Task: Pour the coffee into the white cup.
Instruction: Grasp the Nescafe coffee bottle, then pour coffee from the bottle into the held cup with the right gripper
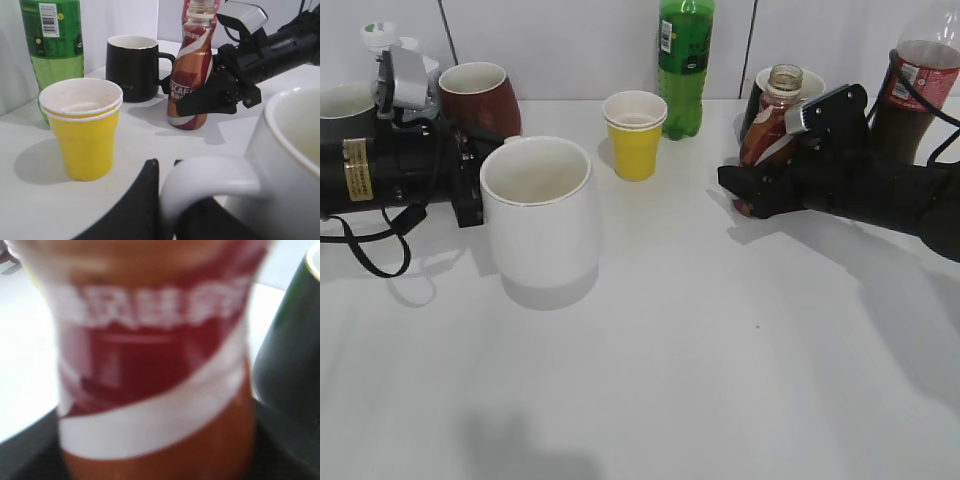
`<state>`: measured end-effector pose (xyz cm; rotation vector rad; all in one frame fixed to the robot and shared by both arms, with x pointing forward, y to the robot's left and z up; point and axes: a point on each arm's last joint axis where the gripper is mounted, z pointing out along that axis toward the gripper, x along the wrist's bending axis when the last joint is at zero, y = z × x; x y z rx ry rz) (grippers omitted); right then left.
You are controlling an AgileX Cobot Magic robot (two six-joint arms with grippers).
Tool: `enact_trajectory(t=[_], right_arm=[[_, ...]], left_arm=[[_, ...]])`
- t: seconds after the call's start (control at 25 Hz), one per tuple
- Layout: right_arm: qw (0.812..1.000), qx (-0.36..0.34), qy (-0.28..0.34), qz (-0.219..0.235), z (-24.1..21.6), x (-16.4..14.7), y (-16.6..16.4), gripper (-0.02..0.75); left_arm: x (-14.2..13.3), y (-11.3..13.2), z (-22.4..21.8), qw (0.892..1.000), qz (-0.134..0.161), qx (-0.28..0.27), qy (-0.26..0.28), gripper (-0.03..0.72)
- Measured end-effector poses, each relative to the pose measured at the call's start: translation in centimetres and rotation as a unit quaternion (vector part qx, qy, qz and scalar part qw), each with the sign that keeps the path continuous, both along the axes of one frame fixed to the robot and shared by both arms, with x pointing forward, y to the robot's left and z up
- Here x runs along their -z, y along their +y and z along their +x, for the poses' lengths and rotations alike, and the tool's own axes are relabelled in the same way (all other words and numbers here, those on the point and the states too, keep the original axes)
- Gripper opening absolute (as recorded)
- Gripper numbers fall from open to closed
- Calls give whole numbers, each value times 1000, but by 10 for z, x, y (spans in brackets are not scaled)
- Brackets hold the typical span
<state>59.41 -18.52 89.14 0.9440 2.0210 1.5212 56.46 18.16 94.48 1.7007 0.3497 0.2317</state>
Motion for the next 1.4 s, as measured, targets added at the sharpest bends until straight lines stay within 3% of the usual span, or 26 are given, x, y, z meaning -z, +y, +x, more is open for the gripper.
enact_trajectory(t=[0.2, 0.64, 0.84, 1.04, 1.2, 1.4], right_arm=[[1000, -1, -1, 1, 0, 0, 0, 529], [1000, -1, -1, 2, 0, -1, 0, 528], [999, -9, -31, -17, -10, -34, -2, 528], [995, -3, -84, -59, -24, -90, 1, 528], [987, -16, -123, -99, -39, -118, 12, 528], [958, -68, -205, -186, -55, -137, 18, 528]], left_arm=[[0, 0, 0, 1000, 0, 0, 0, 52], [0, 0, 0, 1000, -1, -1, 0, 52], [-2, -4, 1, 1000, -6, -3, -1, 52], [-13, -27, 3, 999, -14, 25, -26, 52], [-27, -50, 5, 997, -31, 45, -50, 52], [-41, -76, 3, 994, -54, 63, -69, 52]])
